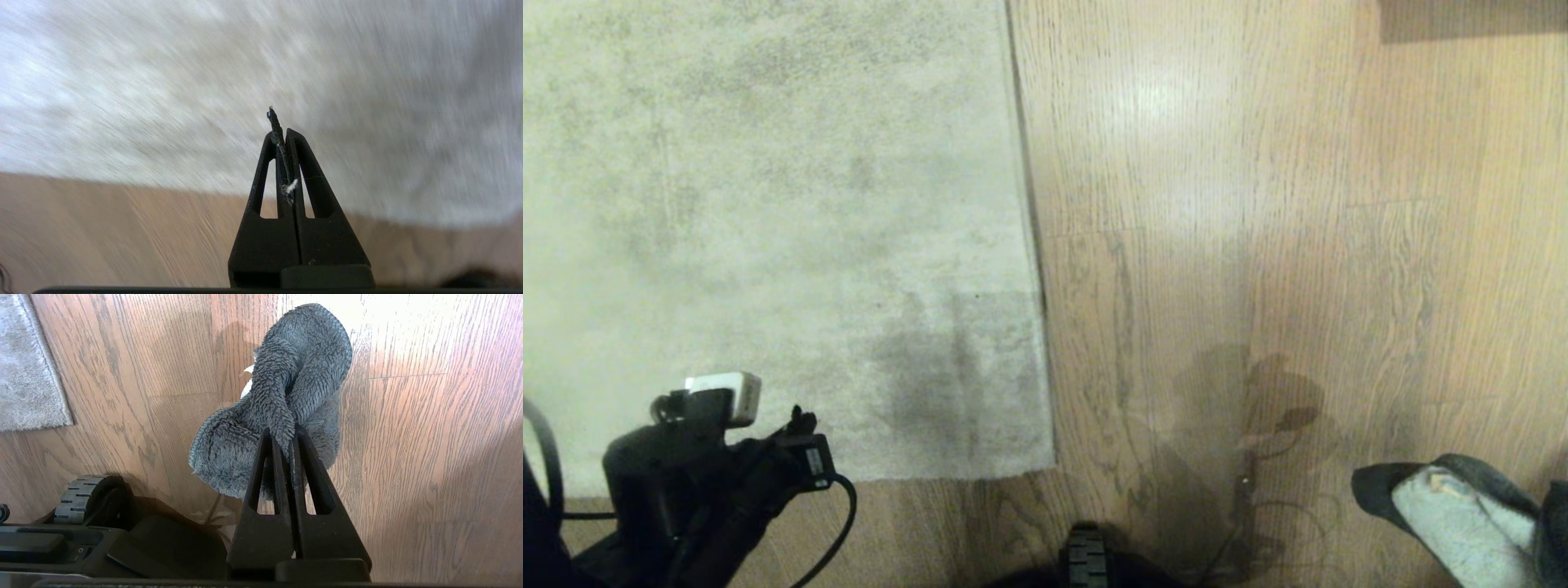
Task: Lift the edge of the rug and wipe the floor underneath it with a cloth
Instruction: Put down the rag
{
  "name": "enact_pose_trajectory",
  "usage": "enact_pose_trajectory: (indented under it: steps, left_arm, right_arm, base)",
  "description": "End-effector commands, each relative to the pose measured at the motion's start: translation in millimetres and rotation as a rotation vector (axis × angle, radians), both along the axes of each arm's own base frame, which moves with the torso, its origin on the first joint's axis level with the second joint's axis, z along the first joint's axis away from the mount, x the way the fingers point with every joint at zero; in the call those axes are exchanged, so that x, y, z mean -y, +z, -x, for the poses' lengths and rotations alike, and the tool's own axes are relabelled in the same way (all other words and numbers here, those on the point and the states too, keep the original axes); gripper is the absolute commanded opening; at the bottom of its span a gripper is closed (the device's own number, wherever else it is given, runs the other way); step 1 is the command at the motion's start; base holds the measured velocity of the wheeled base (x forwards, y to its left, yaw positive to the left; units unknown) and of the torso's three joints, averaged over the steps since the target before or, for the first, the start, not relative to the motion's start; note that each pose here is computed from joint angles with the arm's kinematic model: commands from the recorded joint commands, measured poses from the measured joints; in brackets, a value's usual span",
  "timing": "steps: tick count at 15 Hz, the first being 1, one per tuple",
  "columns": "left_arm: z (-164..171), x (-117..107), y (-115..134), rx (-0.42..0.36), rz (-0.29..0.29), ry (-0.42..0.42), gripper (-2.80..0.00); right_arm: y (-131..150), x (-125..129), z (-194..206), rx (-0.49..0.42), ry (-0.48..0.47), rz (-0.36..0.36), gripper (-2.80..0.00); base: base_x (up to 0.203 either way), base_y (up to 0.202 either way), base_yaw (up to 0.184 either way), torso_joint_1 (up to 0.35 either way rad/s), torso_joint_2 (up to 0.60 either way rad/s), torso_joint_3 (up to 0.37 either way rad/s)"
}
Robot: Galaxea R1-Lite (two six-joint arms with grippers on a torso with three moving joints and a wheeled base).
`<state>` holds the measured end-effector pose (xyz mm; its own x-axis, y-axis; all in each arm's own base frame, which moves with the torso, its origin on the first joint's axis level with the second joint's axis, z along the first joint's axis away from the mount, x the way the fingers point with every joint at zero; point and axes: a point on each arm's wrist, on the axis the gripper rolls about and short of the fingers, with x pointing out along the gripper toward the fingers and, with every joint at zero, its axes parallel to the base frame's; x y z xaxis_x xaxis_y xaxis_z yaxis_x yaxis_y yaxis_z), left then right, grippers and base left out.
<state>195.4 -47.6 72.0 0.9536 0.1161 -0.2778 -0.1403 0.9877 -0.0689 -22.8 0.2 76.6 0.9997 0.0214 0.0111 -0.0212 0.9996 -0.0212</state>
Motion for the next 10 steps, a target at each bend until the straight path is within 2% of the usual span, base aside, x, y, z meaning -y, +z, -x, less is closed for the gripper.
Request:
enact_pose_trajectory:
  steps: [1, 6, 10]
  left_arm:
    - [6.3, -12.8, 27.4, 0.158, 0.034, 0.056, -2.8]
    - [24.6, -37.9, 60.5, 0.33, 0.021, 0.162, -2.8]
    - [42.3, -38.9, 72.2, 0.36, 0.016, 0.098, -2.8]
  right_arm:
    - [0.2, 0.0, -0.1, 0.0, 0.002, 0.0, -2.8]
    - [0.2, 0.0, -0.1, 0.0, 0.002, 0.0, -2.8]
    - [0.1, 0.0, -0.1, -0.001, 0.002, 0.0, -2.8]
  base:
    - [0.0, 0.0, 0.0, 0.0, 0.0, 0.0]
    - [0.0, 0.0, 0.0, 0.0, 0.0, 0.0]
    - [0.0, 0.0, 0.0, 0.0, 0.0, 0.0]
